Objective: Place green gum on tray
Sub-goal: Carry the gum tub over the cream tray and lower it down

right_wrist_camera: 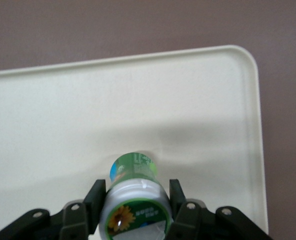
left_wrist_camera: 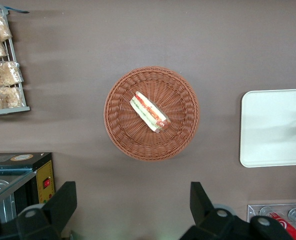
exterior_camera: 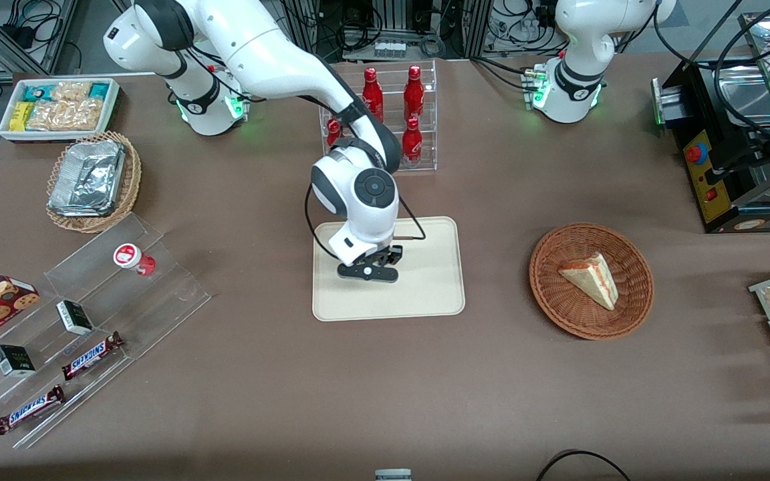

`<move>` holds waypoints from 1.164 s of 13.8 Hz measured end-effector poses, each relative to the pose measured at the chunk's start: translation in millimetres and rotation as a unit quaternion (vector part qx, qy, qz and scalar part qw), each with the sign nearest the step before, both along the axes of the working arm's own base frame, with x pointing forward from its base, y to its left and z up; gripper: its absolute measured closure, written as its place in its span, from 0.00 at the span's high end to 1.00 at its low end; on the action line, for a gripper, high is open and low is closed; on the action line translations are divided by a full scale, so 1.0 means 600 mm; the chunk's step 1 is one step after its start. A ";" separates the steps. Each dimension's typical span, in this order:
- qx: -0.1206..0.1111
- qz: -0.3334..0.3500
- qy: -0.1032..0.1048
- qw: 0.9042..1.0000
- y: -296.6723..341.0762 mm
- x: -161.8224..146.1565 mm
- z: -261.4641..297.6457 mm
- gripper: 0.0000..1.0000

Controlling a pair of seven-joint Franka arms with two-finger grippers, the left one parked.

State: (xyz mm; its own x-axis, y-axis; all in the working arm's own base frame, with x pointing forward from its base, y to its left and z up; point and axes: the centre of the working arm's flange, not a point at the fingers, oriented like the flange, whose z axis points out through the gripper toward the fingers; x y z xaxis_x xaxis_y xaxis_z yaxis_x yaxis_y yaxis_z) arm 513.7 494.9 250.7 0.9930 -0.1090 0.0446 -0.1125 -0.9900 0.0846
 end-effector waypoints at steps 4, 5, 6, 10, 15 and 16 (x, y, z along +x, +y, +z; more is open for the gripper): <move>0.001 0.002 0.003 1.000 0.006 -0.005 -0.004 0.57; 0.001 0.002 0.003 1.000 0.006 -0.005 -0.006 0.57; 0.001 0.003 0.004 1.000 0.007 -0.007 -0.008 0.57; 0.000 0.006 0.007 1.000 0.015 -0.014 -0.023 0.57; 0.015 0.002 -0.008 1.000 0.011 0.004 -0.015 1.00; 0.019 -0.001 -0.013 1.000 0.008 0.011 -0.006 1.00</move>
